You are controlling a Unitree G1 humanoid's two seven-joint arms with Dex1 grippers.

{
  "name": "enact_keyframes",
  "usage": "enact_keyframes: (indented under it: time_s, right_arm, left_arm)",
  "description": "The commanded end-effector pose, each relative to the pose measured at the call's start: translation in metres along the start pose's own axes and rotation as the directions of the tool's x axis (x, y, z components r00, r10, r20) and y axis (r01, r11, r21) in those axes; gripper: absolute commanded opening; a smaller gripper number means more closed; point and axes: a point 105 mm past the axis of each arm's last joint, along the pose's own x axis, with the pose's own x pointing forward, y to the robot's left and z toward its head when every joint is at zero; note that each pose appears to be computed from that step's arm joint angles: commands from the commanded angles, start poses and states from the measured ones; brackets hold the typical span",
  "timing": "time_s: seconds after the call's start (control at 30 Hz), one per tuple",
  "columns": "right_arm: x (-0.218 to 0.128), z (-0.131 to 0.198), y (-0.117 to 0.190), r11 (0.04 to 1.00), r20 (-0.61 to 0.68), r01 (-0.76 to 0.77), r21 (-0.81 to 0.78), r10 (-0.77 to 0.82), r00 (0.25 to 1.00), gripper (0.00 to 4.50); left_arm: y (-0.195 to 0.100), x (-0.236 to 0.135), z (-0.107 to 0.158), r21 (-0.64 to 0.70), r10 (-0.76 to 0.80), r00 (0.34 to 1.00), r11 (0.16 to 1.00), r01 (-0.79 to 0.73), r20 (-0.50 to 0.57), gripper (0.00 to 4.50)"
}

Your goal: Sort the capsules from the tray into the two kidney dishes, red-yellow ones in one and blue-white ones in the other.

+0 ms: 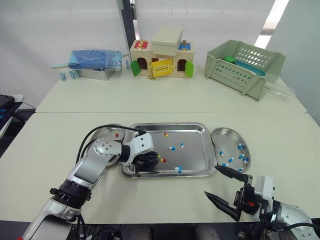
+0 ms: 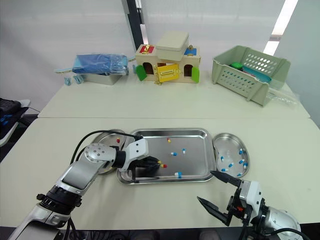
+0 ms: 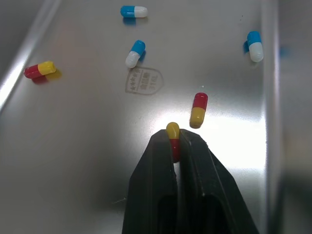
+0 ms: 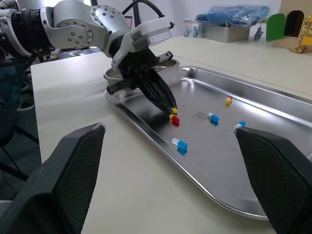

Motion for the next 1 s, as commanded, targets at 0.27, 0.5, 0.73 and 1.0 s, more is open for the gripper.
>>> enact_keyframes:
  time_s: [0.27, 0.5, 0.73, 1.0]
  right_arm:
    - [0.004, 0.005, 0.015, 0.984, -0.001, -0.176, -0.036, 0.176, 0.984, 4.50]
    - [0.009, 0.003, 0.010, 0.968, 0.005, -0.247, -0.042, 0.248, 0.969, 4.50]
    - [0.011, 0.000, 0.012, 0.960, 0.012, -0.278, -0.037, 0.279, 0.960, 4.50]
    - [0.013, 0.001, 0.015, 0.958, 0.016, -0.283, -0.039, 0.284, 0.959, 4.50]
  left_arm:
    - [0.016, -0.071, 0.006, -0.085, 0.222, 0.975, 0.972, -0.221, -0.004, 0.15]
    - [0.024, -0.121, -0.005, -0.206, 0.396, 0.917, 0.895, -0.396, -0.043, 0.15]
    - [0.028, -0.157, -0.036, -0.257, 0.515, 0.844, 0.804, -0.536, -0.151, 0.15]
    - [0.028, -0.154, -0.046, -0.289, 0.529, 0.833, 0.782, -0.553, -0.162, 0.15]
